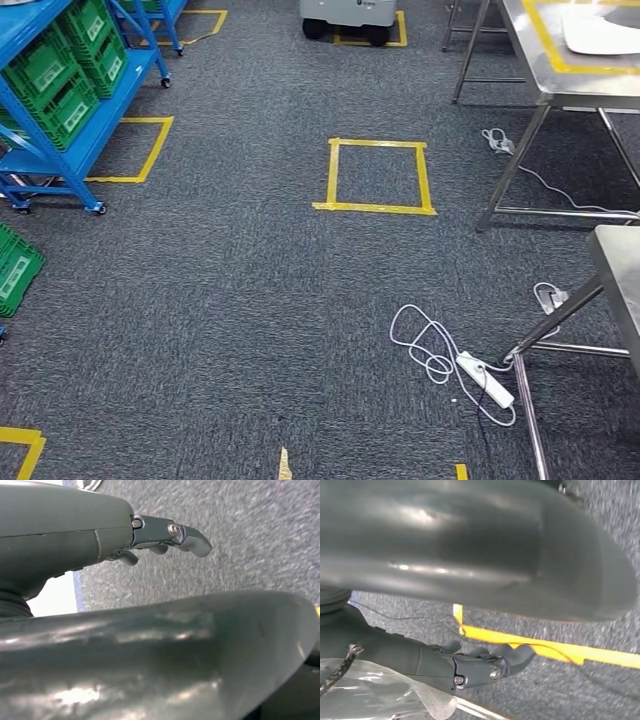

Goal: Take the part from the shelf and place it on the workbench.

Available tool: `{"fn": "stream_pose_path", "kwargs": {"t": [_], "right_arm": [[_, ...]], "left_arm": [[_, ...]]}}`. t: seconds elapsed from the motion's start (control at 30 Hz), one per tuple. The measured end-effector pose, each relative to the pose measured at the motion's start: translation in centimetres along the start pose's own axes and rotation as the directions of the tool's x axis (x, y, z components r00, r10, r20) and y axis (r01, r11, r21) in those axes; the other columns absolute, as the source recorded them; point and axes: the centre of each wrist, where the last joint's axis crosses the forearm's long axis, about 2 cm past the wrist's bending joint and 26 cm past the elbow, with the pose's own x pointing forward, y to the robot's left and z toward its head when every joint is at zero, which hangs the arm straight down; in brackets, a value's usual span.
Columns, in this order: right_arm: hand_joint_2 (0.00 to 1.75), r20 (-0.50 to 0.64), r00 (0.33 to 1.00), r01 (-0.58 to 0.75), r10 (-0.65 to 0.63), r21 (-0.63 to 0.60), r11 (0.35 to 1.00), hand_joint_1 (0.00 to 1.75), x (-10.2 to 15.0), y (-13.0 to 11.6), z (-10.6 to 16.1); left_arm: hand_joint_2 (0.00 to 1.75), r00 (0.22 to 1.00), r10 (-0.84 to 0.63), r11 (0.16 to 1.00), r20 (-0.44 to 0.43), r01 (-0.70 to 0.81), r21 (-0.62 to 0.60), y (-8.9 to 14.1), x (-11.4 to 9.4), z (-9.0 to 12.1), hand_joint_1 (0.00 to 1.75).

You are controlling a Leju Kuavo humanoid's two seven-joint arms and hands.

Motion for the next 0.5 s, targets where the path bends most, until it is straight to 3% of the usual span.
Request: {"fn": "stream_pose_path", "kwargs": {"t": [0.5], "right_arm": [[0.0, -0.001, 1.0, 0.003, -0.003, 0.002, 1.0, 0.0, 0.01, -0.08, -0.04]], "left_arm": [[0.0, 1.0, -0.001, 1.0, -0.004, 0.001, 0.001, 0.04, -0.09, -0.01, 0.0]]}}
